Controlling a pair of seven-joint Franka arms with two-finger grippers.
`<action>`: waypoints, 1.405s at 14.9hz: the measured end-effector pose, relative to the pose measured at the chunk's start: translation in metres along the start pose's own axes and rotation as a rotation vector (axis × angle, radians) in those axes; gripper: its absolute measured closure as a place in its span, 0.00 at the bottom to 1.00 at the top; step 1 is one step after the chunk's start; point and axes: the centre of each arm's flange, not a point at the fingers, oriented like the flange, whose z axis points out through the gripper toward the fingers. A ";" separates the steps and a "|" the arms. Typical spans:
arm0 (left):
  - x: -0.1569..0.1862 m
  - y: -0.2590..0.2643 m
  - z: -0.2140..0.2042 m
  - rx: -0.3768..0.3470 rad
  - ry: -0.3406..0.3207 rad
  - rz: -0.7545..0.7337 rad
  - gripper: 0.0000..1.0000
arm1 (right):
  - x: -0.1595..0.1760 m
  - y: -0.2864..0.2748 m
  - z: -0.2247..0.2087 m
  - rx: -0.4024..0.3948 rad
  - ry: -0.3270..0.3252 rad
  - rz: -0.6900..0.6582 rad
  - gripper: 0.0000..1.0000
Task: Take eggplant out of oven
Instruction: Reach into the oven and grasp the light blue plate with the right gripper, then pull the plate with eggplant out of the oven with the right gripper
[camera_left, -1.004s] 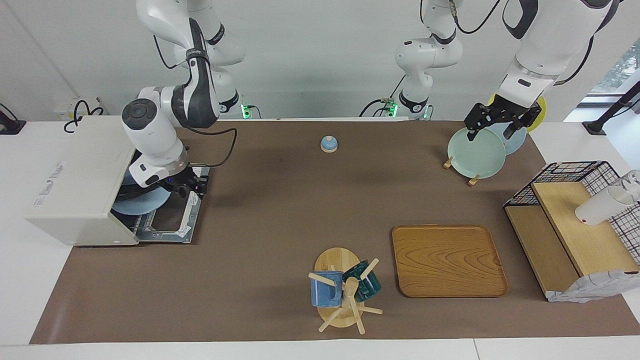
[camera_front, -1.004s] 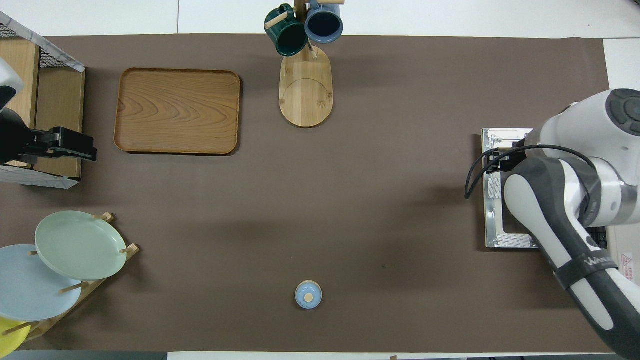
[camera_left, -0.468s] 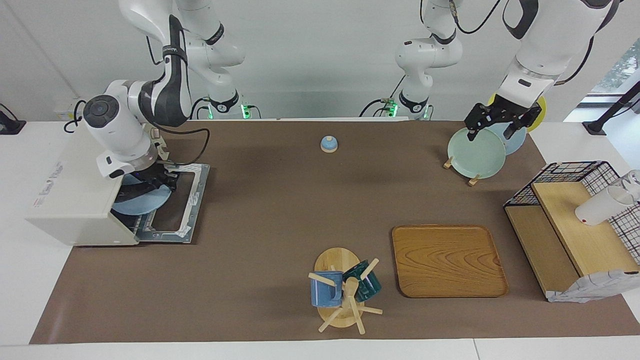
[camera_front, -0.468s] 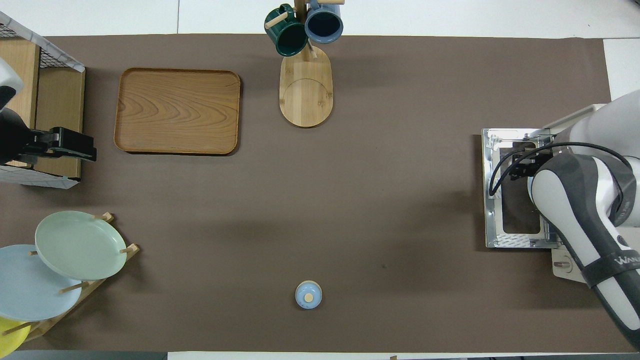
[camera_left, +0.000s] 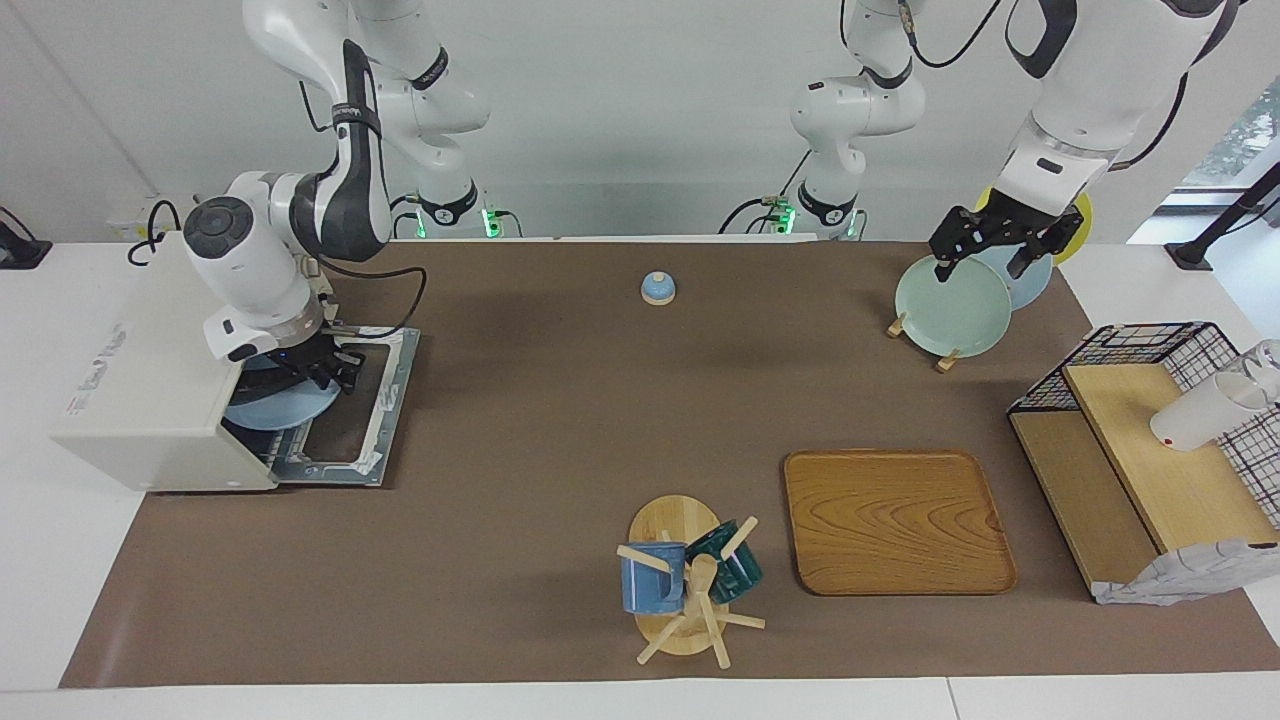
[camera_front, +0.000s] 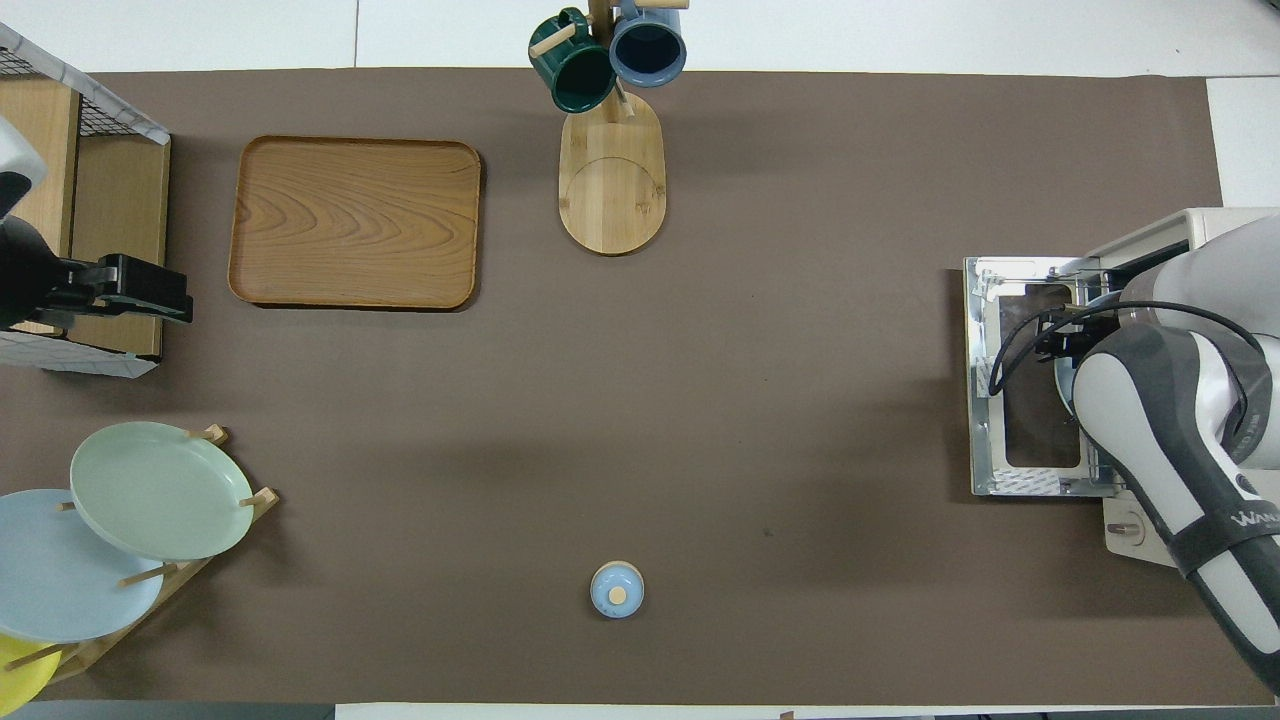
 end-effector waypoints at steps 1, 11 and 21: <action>0.000 0.000 0.000 0.000 0.000 0.000 0.00 | -0.001 0.000 0.002 0.001 0.008 0.000 0.62; 0.000 0.000 0.000 0.000 0.000 0.000 0.00 | -0.012 0.010 0.002 0.003 0.016 -0.114 0.96; 0.000 0.000 0.000 0.000 0.000 -0.001 0.00 | -0.045 -0.181 -0.079 -0.176 -0.044 -0.391 0.98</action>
